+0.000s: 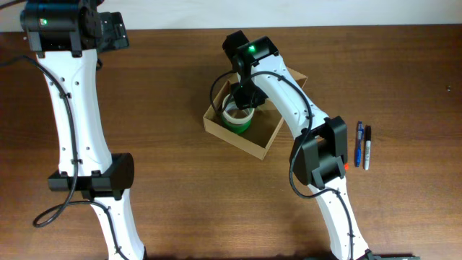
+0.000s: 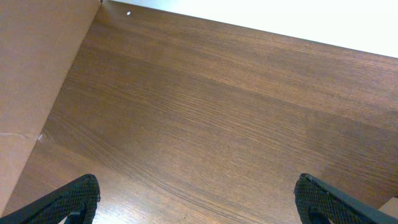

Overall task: Pack container
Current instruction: 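Place the white tape inside the green tape in the box, release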

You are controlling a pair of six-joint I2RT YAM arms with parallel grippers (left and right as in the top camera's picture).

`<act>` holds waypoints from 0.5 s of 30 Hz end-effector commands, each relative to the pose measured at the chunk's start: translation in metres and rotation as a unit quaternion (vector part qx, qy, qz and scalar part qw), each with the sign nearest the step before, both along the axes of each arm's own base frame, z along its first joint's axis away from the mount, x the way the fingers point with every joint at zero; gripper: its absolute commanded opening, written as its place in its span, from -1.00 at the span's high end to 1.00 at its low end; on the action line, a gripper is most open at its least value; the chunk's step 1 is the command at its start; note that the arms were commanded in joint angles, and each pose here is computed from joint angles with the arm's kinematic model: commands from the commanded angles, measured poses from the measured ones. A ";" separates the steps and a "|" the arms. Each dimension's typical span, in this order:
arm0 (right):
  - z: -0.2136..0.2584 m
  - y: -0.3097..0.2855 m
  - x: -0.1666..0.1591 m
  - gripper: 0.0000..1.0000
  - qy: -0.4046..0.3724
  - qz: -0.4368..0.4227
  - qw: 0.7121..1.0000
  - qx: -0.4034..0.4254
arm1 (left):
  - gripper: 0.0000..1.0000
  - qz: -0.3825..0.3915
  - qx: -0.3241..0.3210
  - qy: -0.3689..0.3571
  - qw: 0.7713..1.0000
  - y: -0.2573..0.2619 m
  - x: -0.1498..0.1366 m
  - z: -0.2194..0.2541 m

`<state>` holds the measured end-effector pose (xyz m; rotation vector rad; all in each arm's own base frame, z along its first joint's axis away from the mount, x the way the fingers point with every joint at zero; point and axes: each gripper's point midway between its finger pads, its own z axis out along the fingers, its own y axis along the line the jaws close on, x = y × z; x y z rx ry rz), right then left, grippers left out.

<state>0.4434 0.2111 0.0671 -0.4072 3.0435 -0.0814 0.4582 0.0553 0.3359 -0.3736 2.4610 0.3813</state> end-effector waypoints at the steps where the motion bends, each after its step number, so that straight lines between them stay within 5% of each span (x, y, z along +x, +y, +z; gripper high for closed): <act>1: -0.011 0.001 -0.001 0.92 0.011 0.002 1.000 -0.001 | -1.00 0.001 0.003 -0.019 1.000 0.004 -0.008 0.016; 7: -0.009 0.000 -0.002 0.51 0.013 0.004 1.000 -0.002 | -1.00 0.001 0.003 -0.019 1.000 0.004 -0.008 0.016; 15: 0.063 -0.009 0.006 0.45 -0.052 0.006 0.999 -0.007 | -1.00 0.001 0.003 -0.019 1.000 0.004 -0.008 0.016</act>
